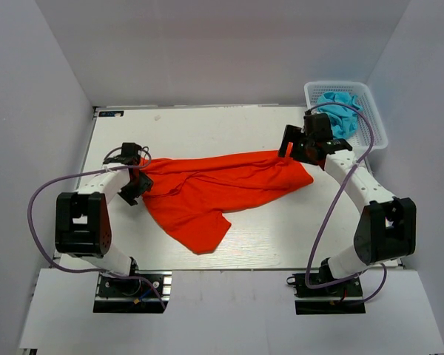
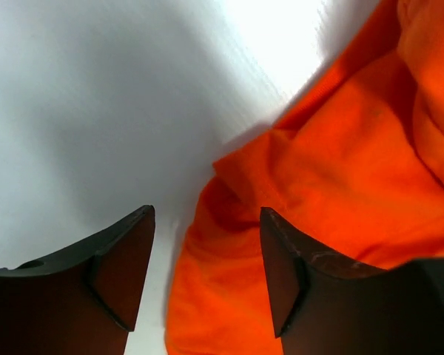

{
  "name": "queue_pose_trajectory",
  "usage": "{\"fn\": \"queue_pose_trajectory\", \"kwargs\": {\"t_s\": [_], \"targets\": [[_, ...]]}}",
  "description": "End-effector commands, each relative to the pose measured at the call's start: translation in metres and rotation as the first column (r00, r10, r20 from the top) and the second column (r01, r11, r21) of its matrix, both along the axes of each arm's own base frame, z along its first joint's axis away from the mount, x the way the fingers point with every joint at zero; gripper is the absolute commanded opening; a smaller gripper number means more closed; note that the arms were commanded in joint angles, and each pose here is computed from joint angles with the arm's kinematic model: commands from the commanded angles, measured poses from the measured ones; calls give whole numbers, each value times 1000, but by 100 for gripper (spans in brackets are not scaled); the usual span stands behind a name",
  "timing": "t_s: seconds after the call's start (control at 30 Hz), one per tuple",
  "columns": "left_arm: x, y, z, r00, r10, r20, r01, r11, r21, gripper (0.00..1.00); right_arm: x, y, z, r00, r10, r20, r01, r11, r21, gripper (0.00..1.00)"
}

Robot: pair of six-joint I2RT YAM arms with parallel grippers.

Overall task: Fold and stack the t-shirts
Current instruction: Flatten out the tshirt

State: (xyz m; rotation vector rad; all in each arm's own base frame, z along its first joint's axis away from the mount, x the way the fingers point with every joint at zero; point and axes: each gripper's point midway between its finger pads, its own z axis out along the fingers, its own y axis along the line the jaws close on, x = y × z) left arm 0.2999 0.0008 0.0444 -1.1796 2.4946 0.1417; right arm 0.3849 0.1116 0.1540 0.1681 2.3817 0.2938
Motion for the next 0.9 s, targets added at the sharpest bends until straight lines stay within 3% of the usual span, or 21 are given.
{"fn": "queue_pose_trajectory", "kwargs": {"t_s": [0.0,0.23,0.37,0.6,0.7,0.87], "targets": [[26,0,-1,995,22,92,-19,999,-36,68,-3,3,-4,999,-6,-32,7,1000,23,90],[34,-1,-15,997,15,76,-11,999,-53,48,-10,-1,-16,997,-17,-79,17,1000,4,90],[40,2,-10,996,24,85,-20,998,-53,29,-9,-3,-16,996,-20,-82,19,1000,-9,90],[51,9,14,996,14,92,-13,1000,-14,15,-12,-2,-23,994,-12,-109,11,1000,-14,90],[55,11,21,995,4,102,-4,1000,1,0,-12,-3,-26,994,-8,-111,6,1000,-20,90],[60,5,25,993,-30,114,32,999,-20,0,-18,-3,-34,990,4,-139,-8,1000,-28,88]]}}
